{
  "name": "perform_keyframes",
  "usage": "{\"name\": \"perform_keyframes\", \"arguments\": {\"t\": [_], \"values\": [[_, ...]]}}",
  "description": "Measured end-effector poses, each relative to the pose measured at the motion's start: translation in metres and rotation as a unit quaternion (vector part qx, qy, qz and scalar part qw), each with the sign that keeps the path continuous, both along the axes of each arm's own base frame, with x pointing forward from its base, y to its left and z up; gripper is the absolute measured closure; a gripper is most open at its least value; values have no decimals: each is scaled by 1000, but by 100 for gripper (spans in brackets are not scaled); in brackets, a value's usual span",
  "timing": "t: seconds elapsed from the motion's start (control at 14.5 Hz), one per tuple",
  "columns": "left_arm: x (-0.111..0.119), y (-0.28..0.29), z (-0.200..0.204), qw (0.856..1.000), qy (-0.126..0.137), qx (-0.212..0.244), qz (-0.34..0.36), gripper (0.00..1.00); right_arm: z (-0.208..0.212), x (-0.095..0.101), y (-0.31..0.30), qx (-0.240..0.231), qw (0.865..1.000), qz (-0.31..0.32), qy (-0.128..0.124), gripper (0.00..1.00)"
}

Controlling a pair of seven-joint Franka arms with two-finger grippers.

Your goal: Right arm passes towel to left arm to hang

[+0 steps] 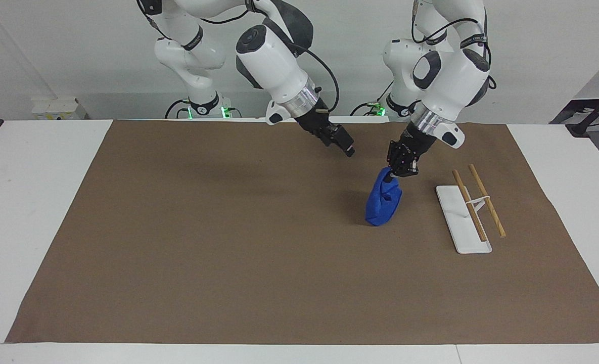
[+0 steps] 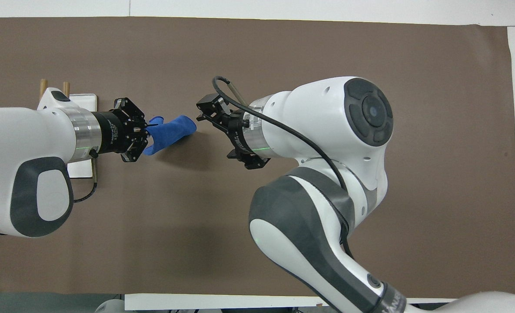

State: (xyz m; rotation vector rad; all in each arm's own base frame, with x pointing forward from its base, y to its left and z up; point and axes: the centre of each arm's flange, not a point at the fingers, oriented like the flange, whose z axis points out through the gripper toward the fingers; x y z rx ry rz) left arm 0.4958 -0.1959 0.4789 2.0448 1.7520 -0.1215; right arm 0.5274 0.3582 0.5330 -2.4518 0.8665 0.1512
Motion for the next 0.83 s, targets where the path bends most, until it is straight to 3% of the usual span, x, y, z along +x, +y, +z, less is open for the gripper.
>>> {"name": "perform_keyframes", "arguments": {"t": [0.14, 0.34, 0.48, 0.62, 0.83], "values": [[11, 28, -1, 999, -28, 18, -42, 98, -3, 16, -40, -46, 994, 92, -48, 0], [26, 83, -3, 997, -52, 37, -53, 98, -7, 42, -114, -135, 963, 208, -109, 0], [35, 128, -4, 994, -72, 55, -68, 98, -10, 54, -167, -192, 941, 257, -113, 0], [40, 170, -4, 989, -92, 75, -88, 98, -8, 58, -216, -241, 922, 286, -99, 0], [55, 198, 12, 982, -124, 92, -106, 98, 15, 55, -298, -277, 912, 290, -85, 0]]}}
